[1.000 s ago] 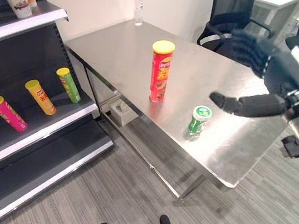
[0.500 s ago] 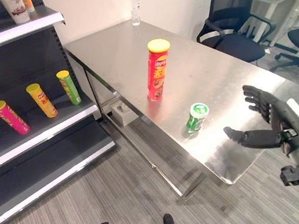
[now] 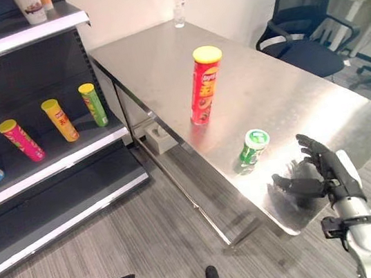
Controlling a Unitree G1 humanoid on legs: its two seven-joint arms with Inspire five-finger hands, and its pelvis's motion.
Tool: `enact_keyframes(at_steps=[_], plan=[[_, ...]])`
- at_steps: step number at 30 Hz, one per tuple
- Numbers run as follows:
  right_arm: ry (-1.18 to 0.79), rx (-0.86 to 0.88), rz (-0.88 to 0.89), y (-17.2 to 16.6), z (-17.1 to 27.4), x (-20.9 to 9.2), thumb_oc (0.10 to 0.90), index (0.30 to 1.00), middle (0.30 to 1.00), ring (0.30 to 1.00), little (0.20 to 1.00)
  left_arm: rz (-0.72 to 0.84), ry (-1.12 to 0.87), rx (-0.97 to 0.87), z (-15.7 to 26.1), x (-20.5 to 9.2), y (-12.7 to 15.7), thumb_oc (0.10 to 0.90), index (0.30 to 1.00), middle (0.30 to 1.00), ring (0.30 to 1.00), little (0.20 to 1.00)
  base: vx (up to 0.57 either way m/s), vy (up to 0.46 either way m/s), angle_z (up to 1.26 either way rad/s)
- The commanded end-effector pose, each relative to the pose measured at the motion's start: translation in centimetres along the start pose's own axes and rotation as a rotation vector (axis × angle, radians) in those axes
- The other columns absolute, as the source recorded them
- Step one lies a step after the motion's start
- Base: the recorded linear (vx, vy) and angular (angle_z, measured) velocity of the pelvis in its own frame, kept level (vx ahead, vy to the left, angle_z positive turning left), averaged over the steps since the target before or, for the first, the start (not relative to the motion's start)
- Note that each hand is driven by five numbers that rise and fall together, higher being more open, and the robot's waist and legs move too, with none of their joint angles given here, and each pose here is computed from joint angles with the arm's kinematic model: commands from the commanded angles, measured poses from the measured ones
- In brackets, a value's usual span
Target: Put the goods on the table back onto the shelves and tidy them up.
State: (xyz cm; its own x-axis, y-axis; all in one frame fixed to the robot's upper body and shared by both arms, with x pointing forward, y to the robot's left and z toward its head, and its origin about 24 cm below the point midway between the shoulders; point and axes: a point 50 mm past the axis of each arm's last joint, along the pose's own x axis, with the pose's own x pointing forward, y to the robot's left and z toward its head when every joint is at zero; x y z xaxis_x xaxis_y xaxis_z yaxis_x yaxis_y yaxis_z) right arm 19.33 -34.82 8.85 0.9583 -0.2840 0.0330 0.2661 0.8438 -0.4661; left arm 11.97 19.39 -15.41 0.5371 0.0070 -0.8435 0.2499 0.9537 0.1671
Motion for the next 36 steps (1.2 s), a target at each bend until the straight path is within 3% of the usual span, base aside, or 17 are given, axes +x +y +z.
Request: enact_keyframes(at_steps=[1,17,36], plan=[[-0.315,0.011,-0.173,-2.7,6.0,2.1,0.800,0.900,0.900,0.900,0.900,0.052,-0.093,0.032,2.7,0.5,2.1,0.800,0.900,0.900,0.900,0.900,0.04,-0.025,0.02],[-0.420,0.186,-0.184,-2.3,7.6,2.9,0.800,0.900,0.900,0.900,0.900,0.044,-0.070,0.024,1.8,0.3,1.9,0.800,0.900,0.900,0.900,0.900,0.03,-0.017,0.06],[-0.324,0.159,-0.051,0.8,6.1,3.9,0.800,0.900,0.900,0.900,0.900,0.049,-0.052,0.009,1.0,0.0,1.9,0.800,0.900,0.900,0.900,0.900,0.01,-0.007,0.05]])
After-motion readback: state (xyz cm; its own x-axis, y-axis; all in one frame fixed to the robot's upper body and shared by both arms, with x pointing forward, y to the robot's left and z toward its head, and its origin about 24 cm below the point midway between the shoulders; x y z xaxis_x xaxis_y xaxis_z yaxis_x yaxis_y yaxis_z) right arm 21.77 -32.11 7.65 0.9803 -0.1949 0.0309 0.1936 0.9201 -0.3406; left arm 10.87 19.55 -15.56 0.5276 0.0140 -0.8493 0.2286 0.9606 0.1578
